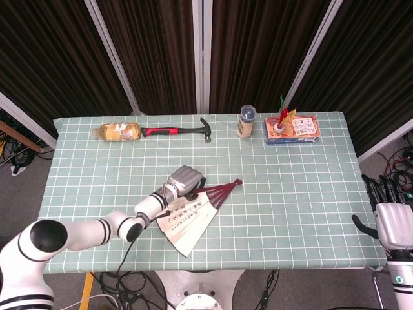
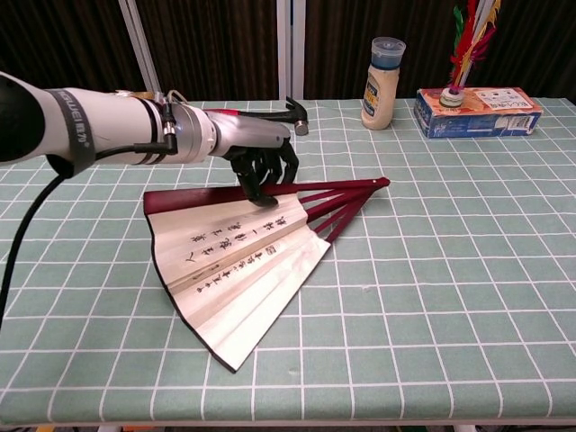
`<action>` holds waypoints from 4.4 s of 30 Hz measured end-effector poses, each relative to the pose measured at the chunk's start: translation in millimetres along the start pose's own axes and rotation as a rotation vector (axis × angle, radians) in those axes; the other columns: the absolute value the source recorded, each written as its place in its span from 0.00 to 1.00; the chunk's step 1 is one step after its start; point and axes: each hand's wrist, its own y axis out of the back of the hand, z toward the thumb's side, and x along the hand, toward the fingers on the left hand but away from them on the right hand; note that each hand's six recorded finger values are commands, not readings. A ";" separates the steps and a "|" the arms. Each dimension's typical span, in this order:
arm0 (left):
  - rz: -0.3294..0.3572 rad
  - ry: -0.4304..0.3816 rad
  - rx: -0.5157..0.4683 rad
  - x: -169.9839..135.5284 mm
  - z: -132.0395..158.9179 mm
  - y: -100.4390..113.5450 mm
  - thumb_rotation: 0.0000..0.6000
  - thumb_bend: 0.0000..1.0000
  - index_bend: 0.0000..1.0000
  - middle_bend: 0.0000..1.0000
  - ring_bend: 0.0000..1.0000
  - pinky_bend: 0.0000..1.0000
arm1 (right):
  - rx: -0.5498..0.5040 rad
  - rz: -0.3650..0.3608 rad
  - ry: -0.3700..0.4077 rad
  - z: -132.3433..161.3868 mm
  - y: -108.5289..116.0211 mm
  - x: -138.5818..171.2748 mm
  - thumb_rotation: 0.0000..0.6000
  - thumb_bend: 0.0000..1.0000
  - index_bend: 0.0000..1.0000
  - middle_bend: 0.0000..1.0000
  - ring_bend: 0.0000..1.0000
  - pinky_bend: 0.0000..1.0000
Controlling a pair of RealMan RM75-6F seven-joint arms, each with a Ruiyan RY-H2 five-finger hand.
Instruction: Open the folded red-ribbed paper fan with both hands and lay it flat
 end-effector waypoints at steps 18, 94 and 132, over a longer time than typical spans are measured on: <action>0.368 -0.062 -0.231 -109.0 -17.5 77.2 1.00 0.36 0.59 0.72 0.65 0.51 | -0.236 0.149 0.153 37.8 -14.2 -23.9 1.00 0.17 0.07 0.17 0.00 0.00; 0.687 -0.270 -0.350 -167.6 -0.5 113.9 1.00 0.36 0.59 0.73 0.65 0.50 | -1.050 0.522 0.485 292.5 -49.0 -152.2 1.00 0.46 0.76 0.46 0.27 0.13; 0.655 0.051 0.451 -159.8 -33.4 39.0 1.00 0.37 0.57 0.70 0.65 0.48 | -0.001 -0.159 0.568 224.8 -31.7 -136.1 1.00 0.46 0.72 0.45 0.26 0.04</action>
